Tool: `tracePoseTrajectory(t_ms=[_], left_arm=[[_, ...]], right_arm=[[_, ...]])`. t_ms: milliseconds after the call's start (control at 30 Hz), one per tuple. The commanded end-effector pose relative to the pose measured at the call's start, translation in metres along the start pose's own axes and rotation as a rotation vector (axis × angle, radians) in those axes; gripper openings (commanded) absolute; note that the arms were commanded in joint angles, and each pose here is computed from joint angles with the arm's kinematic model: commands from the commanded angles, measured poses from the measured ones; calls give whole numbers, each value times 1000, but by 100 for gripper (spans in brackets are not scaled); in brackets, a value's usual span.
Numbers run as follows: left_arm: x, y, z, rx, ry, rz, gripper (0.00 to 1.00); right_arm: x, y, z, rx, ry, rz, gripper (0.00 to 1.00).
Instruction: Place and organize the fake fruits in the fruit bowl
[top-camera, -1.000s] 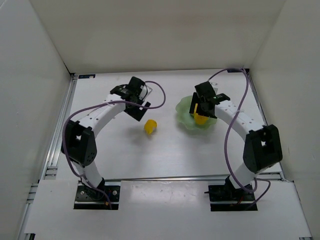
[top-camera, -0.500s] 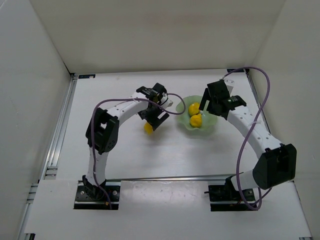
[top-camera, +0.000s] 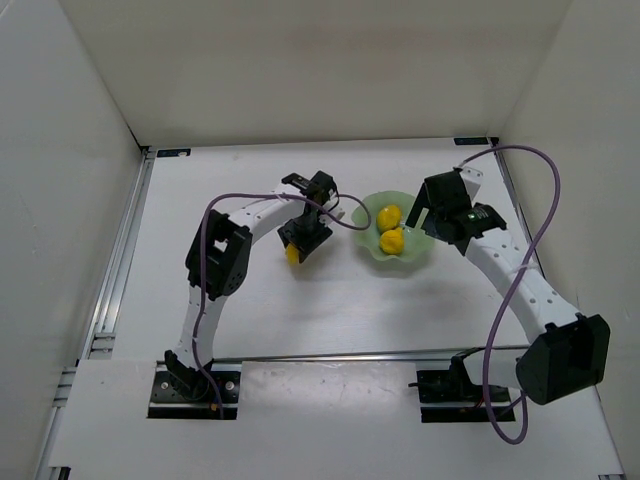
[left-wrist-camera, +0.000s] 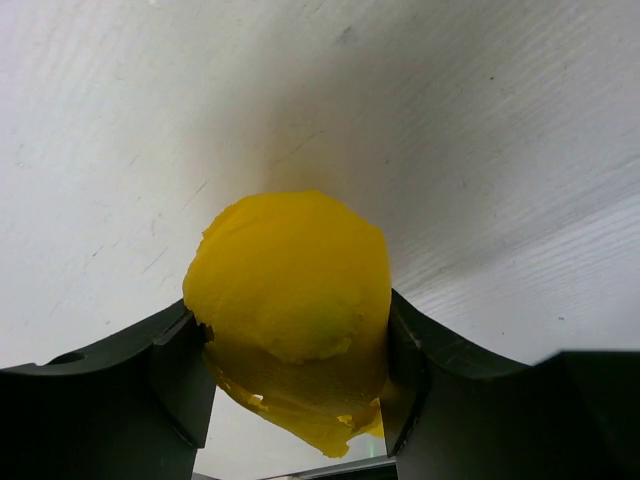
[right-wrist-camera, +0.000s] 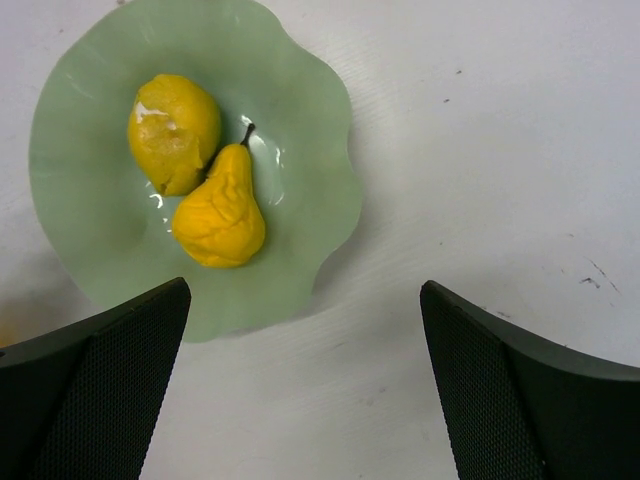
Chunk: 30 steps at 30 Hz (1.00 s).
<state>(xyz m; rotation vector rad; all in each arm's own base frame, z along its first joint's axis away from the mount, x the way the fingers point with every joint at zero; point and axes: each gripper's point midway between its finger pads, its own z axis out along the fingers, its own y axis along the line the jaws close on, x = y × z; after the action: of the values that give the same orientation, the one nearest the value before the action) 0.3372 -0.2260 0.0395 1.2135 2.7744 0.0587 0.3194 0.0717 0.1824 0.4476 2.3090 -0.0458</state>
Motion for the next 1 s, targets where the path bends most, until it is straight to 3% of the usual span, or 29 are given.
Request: tracePoseTrajectory(t_ms=[0,167,200,333,433,467,600,700,733,833,967], left_arm=[[-31,9,-68,-63,-198,1,26],[-80,5,-117,-146,-428,46,29],[-100,-1,-131,-155,-509,69,29],[-146,-28,-149,-121,-647,121,29],[-176,-48,-139,-71,-680,176,31],[-182,-51,-118,-59,-655,193,31],[-212,-71,-116,-65,-714,257,33],[-228,-81,-131,-86,-784,297,43],[-229,-81,-135,-87,-793,296,70],[-228,-76,-149,-109,-812,285,100],[-218,-51,-179,-233,-828,201,100]], right_arm=[[1,-13,-5,35,-31,31,100],[18,-39,-2,90,-25,96,100],[21,-40,-2,91,-24,113,100],[25,-57,-3,116,-36,168,100],[30,-67,-4,136,-30,178,100],[30,-67,-4,136,-30,178,100],[33,-73,-7,161,-21,167,100],[31,-78,-12,154,-40,160,100],[30,-80,-12,160,-42,167,100],[29,-84,-15,161,-53,180,100],[27,-89,-18,165,-73,193,100]])
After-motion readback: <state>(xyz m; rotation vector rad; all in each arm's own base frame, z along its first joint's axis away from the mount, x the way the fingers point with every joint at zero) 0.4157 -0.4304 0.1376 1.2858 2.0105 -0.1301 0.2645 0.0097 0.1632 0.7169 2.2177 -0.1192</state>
